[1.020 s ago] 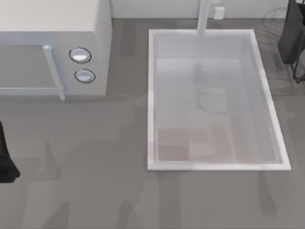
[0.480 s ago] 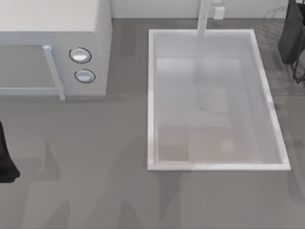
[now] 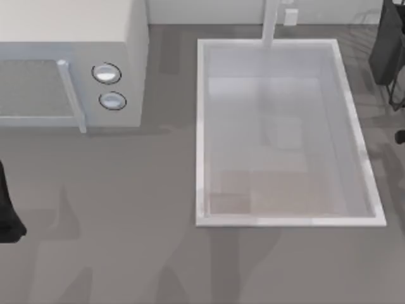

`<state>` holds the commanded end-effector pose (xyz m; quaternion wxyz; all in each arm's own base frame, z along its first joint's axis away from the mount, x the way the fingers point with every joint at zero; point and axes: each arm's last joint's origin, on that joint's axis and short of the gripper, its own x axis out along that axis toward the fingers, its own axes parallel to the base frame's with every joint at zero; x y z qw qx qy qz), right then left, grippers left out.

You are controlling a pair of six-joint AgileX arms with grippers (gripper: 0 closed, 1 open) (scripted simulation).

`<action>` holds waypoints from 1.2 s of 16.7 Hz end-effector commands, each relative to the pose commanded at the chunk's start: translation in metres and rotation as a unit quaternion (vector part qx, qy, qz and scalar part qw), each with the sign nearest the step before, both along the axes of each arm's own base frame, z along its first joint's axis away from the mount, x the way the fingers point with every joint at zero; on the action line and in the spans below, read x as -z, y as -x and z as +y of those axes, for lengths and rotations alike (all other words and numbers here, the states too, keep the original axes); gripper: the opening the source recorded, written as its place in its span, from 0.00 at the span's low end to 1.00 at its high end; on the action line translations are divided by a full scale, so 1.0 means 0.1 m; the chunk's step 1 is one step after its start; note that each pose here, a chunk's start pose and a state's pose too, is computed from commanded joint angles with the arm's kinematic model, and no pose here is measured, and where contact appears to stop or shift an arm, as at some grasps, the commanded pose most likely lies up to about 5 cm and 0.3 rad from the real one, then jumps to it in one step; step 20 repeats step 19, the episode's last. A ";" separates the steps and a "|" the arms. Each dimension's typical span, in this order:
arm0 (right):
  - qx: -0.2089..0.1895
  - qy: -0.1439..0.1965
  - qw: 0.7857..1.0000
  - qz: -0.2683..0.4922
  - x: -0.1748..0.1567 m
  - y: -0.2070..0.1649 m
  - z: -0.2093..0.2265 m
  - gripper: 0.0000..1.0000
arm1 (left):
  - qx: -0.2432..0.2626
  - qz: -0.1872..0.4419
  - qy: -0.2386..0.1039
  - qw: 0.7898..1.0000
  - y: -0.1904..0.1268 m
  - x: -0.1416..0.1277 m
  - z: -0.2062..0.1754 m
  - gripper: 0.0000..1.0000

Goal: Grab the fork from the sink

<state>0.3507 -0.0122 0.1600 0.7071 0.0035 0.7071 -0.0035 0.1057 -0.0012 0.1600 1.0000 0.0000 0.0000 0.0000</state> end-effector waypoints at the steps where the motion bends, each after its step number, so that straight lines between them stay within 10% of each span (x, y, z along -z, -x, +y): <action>1: 0.000 0.000 1.000 0.000 0.00 0.00 0.00 0.08 | 0.000 0.000 0.000 1.000 0.00 0.00 0.00 1.00; 13: 0.000 0.000 1.000 0.000 0.00 0.00 0.00 0.98 | 0.000 0.000 0.000 1.000 0.00 0.00 0.00 1.00; 20: 0.000 0.000 1.000 0.000 0.00 0.00 0.00 1.00 | 0.000 0.000 0.000 1.000 0.00 0.00 0.00 1.00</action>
